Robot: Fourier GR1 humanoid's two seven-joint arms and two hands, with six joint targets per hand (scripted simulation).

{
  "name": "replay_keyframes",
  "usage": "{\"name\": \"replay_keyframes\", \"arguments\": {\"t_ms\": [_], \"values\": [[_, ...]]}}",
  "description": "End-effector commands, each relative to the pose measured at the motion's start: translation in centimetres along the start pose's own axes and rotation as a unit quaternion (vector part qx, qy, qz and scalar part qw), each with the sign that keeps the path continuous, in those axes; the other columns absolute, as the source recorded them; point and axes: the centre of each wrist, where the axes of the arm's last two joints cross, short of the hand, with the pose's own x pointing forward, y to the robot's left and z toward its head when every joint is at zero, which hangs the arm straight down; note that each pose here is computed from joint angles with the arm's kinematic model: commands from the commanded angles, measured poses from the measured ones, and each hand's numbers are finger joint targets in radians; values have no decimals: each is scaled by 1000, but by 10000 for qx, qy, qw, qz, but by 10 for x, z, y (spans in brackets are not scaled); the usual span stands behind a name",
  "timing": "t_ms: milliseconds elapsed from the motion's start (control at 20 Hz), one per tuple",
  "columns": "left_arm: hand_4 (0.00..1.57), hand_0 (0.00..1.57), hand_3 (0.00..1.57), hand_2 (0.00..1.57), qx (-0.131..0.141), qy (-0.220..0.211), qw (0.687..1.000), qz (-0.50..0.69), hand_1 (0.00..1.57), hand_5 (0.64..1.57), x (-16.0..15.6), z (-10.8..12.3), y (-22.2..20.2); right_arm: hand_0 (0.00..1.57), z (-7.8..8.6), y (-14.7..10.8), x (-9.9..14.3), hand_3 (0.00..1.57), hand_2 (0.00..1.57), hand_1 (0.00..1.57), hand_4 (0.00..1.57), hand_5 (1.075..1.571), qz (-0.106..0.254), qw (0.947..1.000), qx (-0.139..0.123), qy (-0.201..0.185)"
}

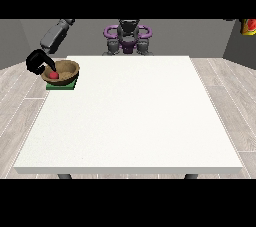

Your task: Pick the cup and pour the ball into the bowl, then pick the bowl and place it on the pad

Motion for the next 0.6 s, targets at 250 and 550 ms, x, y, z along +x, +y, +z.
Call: {"name": "replay_keyframes", "arguments": {"t_ms": [250,550], "values": [[1206,0,0,0,-217,12,9998,-12,0,1569,15,-11,-19,0,-2,0,-8,0,0,0,0,1407,799,9954,503,190],[1190,0,0,0,-131,909,9958,12,0,1569,-40,10,-34,0,-8,-2,35,0,0,0,200,1375,1208,9891,649,527]]}}
